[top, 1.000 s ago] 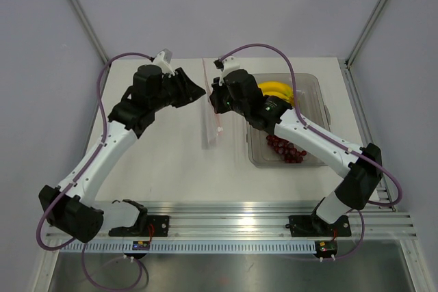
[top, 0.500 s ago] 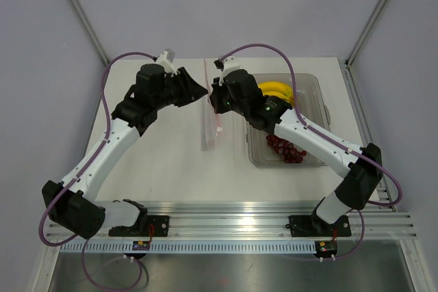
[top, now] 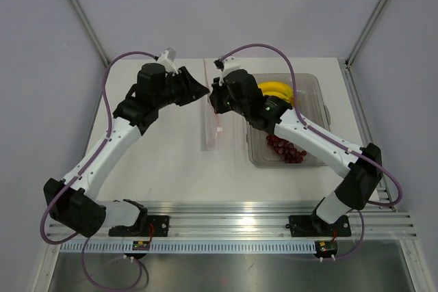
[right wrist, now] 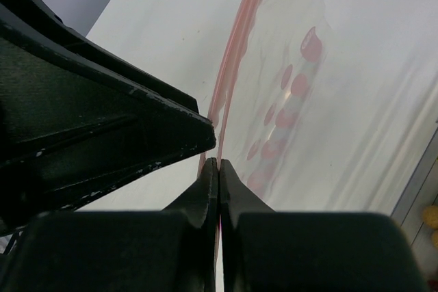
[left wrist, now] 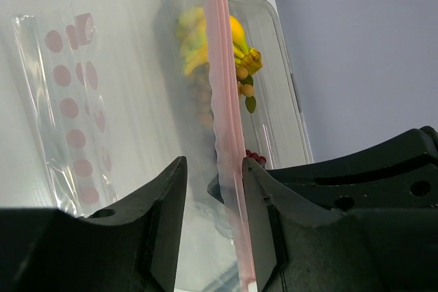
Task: Place the food in the zip-top bag and seal the zipper
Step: Open the zipper of the food storage bag at the center of the board.
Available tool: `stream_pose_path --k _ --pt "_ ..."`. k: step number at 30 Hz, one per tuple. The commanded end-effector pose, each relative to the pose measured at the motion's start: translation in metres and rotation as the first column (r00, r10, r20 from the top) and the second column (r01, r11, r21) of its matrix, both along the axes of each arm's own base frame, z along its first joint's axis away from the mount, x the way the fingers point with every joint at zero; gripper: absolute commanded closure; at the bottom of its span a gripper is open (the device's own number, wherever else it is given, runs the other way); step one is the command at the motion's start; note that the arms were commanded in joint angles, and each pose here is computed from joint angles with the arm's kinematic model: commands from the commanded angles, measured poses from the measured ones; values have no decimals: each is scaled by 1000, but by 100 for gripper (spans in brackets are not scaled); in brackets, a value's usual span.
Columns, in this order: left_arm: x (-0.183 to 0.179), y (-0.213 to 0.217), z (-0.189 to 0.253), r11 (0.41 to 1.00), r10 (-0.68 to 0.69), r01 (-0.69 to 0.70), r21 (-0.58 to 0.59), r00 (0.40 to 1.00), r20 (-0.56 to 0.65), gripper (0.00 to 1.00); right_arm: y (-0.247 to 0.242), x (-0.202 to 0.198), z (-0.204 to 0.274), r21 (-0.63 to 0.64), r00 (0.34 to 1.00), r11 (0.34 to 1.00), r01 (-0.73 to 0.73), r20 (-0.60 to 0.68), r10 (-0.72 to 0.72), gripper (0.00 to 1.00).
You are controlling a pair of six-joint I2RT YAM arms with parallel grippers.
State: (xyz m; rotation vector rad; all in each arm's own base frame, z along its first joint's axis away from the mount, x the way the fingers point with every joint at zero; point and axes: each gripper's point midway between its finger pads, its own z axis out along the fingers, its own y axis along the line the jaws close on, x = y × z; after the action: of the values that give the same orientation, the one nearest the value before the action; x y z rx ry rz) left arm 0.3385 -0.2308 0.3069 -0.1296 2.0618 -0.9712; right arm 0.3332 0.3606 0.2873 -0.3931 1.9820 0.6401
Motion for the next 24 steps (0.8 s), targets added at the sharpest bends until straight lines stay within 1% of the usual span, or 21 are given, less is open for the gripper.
stream_pose_path --k 1,5,6,9,10,12,13,14,15,16,17,18,19,20,21,22,23,24 --pt "5 -10 2 999 -26 26 -23 1000 11 59 4 -3 31 77 999 997 -6 52 2 100" --pt "7 -11 -7 1000 -27 27 -1 1000 -8 62 3 -4 34 82 999 997 -9 53 4 100" --pt "8 -10 -9 1000 -22 22 2 1000 -14 66 3 -4 35 84 998 996 -11 56 6 100" --pt "8 -9 -13 1000 -13 13 19 1000 -27 71 1 -4 38 86 998 996 -4 61 -1 100" --pt "8 -7 -14 1000 -10 11 28 999 -33 76 -1 -5 38 84 998 996 -1 62 -4 100" --pt "9 -4 -18 998 1 1 55 999 -40 82 -4 -3 38 81 998 997 16 64 -21 100" --pt "7 -1 -23 997 8 -3 76 998 -62 92 -7 -2 38 79 997 996 32 63 -37 100" --pt "7 1 -20 995 11 -6 96 998 -54 98 -10 -1 39 77 996 996 53 62 -58 100" --pt "9 6 -20 993 33 -27 119 998 -51 100 -20 4 33 54 992 992 115 49 -118 100" --pt "5 11 -24 988 40 -29 152 996 -74 100 -26 6 33 45 987 987 152 45 -154 100" --pt "7 18 -15 981 58 -50 186 998 -39 100 -37 13 30 25 974 975 221 48 -222 100" --pt "7 23 -10 976 66 -59 208 997 -27 100 -44 15 25 8 966 967 256 27 -256 100" --pt "2 30 -13 967 75 -61 248 996 -47 100 -48 16 23 -2 961 961 276 19 -276 100" --pt "1 38 -9 954 83 -71 291 996 -29 100 -54 20 17 -19 955 954 298 6 -298 100" --pt "2 40 9 952 81 -79 295 997 8 100 -53 22 19 -12 953 953 302 -2 -302 100" --pt "-4 46 9 942 84 -76 327 996 -10 100 -52 23 19 -11 954 954 300 -6 -300 100" --pt "-4 51 17 932 85 -84 353 996 15 100 -49 23 12 -28 955 955 294 -24 -295 100" --pt "-6 53 36 934 79 -91 345 996 50 100 -46 26 22 -12 957 958 288 -20 -288 100"
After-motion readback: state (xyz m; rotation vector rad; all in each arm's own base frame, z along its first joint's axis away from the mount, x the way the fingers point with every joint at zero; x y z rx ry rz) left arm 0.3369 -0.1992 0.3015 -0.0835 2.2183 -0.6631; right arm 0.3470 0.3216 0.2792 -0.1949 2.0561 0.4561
